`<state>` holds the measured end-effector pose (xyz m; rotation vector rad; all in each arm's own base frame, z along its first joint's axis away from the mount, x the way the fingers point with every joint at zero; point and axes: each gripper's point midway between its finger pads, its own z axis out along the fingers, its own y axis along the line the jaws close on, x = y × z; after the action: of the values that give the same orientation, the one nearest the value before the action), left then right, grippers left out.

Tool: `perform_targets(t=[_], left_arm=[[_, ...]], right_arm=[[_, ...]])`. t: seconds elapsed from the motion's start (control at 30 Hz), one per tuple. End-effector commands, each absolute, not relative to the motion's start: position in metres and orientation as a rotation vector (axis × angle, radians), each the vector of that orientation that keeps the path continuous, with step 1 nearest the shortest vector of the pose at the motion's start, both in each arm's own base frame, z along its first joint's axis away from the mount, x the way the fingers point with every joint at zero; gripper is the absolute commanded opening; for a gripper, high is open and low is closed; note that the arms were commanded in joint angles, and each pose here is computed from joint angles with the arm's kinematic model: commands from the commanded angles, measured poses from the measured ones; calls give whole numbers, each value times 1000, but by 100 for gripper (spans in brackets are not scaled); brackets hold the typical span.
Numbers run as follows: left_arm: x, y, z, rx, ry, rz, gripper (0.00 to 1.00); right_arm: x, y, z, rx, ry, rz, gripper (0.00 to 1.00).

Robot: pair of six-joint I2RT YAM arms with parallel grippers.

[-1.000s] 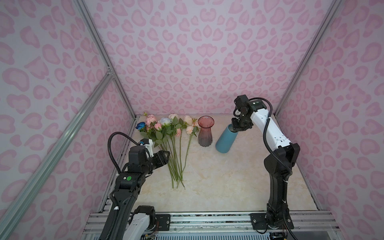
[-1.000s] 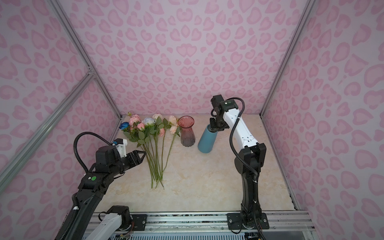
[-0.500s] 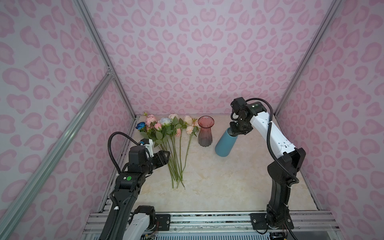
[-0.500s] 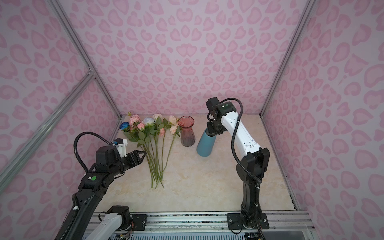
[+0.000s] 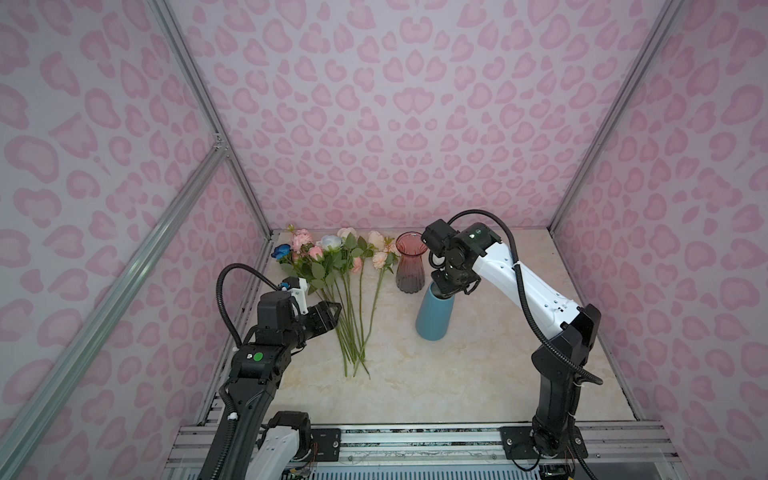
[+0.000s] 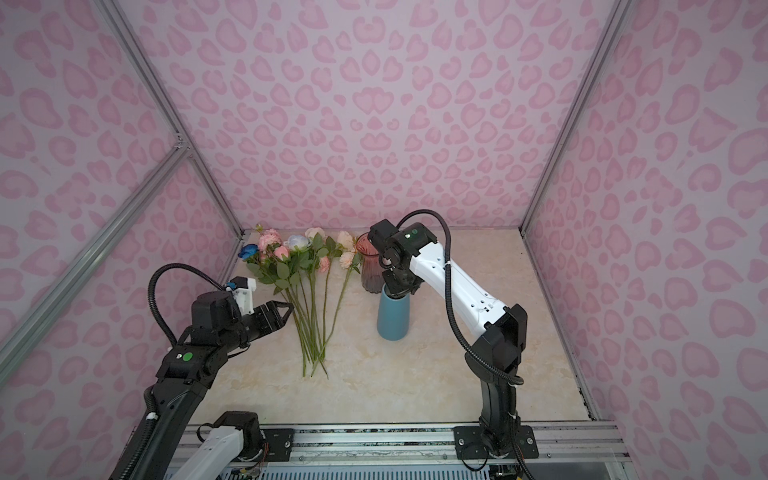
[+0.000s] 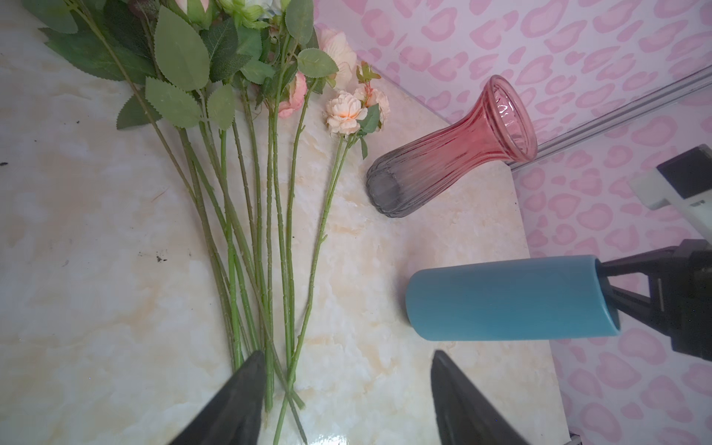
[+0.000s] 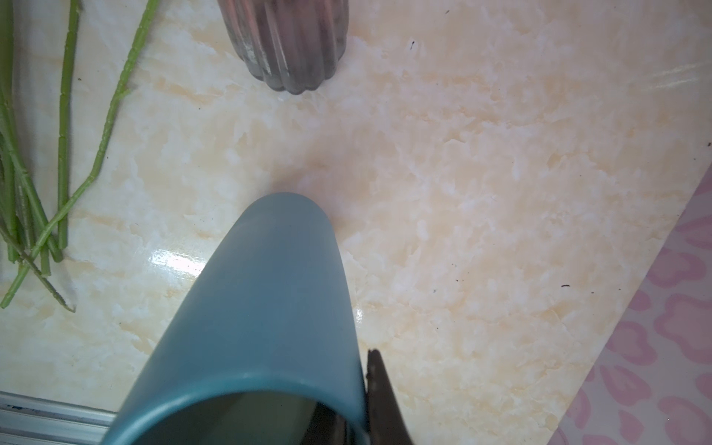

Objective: Arrange the flowers into the vase
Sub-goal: 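Grip the teal vase rim with the right gripper and stand it upright, then release the teal vase with the right gripper while the left grasps a white rose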

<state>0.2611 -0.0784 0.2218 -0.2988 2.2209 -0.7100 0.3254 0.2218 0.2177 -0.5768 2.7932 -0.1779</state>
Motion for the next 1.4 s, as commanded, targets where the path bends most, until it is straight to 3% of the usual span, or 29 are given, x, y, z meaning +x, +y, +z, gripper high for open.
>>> perform_targets(t=[0.0, 0.33, 0.43, 0.53, 0.87, 1.07, 1.37], left_arm=[[262, -81, 227, -272, 2199, -726, 69], [261, -80, 231, -265, 2196, -719, 69], [262, -80, 233, -263, 2194, -714, 69], [263, -80, 235, -265, 2192, -716, 69], [265, -81, 244, -266, 2184, -726, 70], [270, -82, 246, -259, 2203, -708, 70], [295, -87, 225, -251, 2320, -466, 65]], right_arm=[[328, 215, 216, -560, 2765, -290, 0], [314, 210, 208, -576, 2782, -278, 0], [313, 208, 207, -555, 2777, -270, 5], [313, 207, 208, -552, 2777, -273, 18], [315, 202, 219, -539, 2760, -244, 26], [314, 196, 238, -536, 2723, -216, 31], [310, 195, 297, -480, 2572, -76, 33]])
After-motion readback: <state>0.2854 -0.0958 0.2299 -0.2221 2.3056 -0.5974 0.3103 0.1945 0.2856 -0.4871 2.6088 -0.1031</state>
